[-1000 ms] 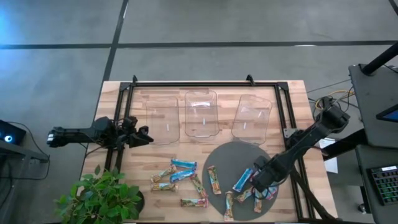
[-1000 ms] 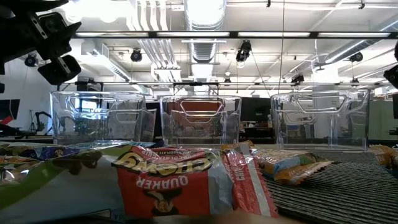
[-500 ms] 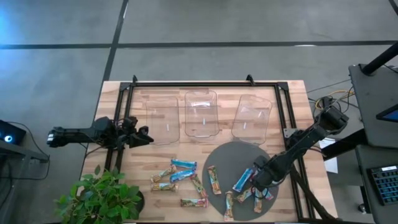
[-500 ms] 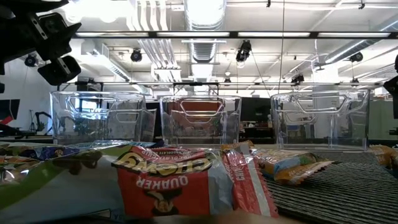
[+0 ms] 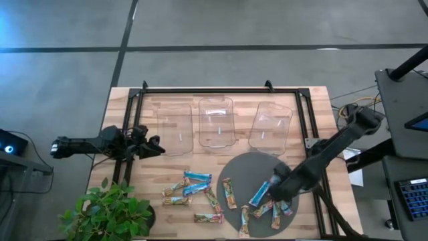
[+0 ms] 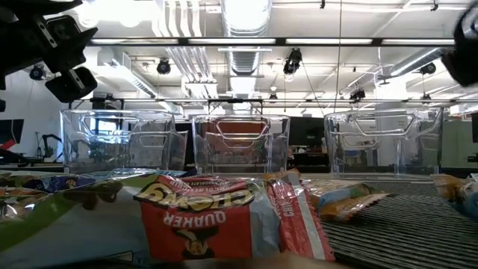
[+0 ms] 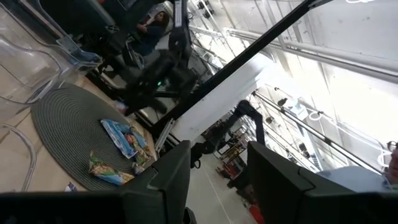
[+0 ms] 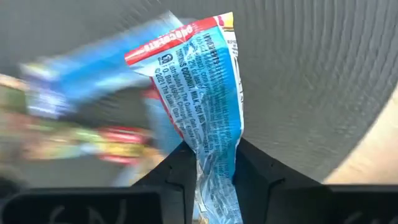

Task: Pick and place Granola Bars by type
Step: Put the red granola bar into the right transparent bin

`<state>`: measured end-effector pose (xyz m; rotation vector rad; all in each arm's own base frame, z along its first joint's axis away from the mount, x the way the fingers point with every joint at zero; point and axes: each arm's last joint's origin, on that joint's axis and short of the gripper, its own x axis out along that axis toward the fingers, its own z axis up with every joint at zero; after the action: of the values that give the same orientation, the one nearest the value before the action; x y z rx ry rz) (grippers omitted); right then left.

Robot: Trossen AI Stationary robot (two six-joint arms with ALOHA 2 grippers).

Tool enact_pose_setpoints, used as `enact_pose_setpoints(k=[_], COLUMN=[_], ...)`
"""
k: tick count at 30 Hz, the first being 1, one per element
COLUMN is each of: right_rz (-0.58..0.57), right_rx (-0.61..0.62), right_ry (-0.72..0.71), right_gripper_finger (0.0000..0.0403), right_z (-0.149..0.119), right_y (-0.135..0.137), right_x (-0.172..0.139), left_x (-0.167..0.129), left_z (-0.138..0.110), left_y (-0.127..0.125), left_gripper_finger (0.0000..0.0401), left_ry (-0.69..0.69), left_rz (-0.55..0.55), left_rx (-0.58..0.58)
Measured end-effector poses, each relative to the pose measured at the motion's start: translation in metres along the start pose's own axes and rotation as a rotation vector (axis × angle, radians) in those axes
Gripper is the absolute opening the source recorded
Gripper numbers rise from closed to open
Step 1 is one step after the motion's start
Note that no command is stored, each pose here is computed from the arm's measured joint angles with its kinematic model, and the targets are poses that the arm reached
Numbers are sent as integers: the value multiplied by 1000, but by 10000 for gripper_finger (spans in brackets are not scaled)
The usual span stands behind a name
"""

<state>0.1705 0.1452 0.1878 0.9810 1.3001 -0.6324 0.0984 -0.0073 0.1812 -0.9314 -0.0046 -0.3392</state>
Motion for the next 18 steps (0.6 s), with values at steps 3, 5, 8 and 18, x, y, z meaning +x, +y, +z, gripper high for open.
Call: enact_pose_setpoints(k=[3,5,8,18], right_rz=[212,373,579,246], right_rx=[95,191,372,623], right_ry=[-129,-293,-596,-673], right_gripper_finger=[75,77,77,133], right_z=[7,14,29,98], right_y=[-3,-9,-24,-65], right_x=[-36,-61,-92,-94], left_x=[0,0,0,0], left_z=[0,0,0,0], left_y=[0,0,0,0], left_gripper_finger=[142,142,142,142], left_ry=[0,0,1,1], left_rz=[1,1,1,1], left_rx=[0,0,-1,-1])
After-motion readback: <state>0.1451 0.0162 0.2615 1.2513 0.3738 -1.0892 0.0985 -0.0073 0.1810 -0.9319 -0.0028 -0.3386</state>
